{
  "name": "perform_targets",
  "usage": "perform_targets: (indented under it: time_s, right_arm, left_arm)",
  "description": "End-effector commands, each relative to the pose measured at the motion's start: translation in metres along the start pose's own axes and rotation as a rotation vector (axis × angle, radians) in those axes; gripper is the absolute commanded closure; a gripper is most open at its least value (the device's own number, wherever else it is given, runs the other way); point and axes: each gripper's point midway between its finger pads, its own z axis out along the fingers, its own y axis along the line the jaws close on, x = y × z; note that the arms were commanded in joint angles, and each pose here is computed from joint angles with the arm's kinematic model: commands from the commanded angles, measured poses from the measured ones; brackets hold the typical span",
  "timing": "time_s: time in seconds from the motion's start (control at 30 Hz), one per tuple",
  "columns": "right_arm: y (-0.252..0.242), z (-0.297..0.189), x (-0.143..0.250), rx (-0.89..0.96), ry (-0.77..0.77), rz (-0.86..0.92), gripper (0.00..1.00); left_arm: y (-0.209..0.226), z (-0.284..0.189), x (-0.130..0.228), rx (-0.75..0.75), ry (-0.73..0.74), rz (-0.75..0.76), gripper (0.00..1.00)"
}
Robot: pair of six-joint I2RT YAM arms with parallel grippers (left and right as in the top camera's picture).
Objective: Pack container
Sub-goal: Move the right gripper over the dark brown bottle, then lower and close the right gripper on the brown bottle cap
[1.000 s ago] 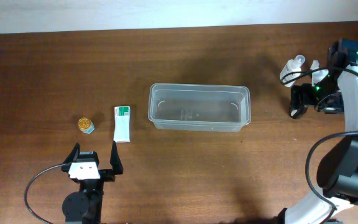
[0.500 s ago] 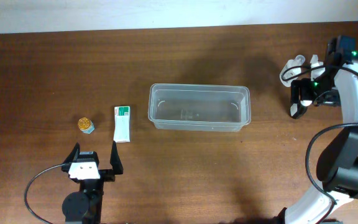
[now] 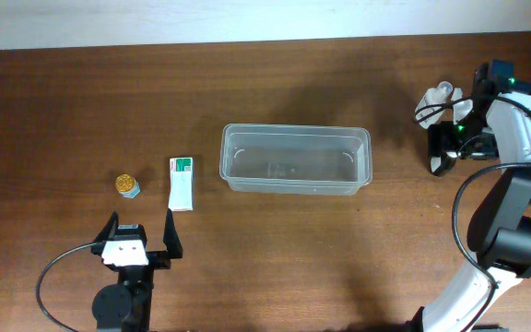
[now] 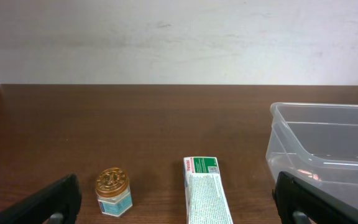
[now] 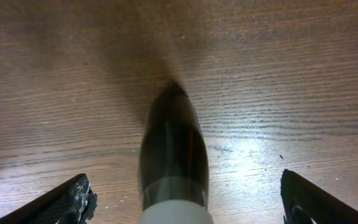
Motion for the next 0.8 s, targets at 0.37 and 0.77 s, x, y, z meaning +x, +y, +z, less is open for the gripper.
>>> perform_targets:
  time_s: [0.37, 0.77]
  right_arm:
    - [-0.01, 0.0099, 0.0011, 0.042, 0.026, -0.002, 0.4]
    - [-0.0079, 0.0146, 0.006, 0.034, 0.041, 0.001, 0.64]
  left_arm:
    - [-0.0007, -0.0002, 0.0002, 0.007, -0.004, 0.011, 0.01]
    - [-0.0007, -0.0002, 0.0002, 0.007, -0.004, 0.011, 0.01]
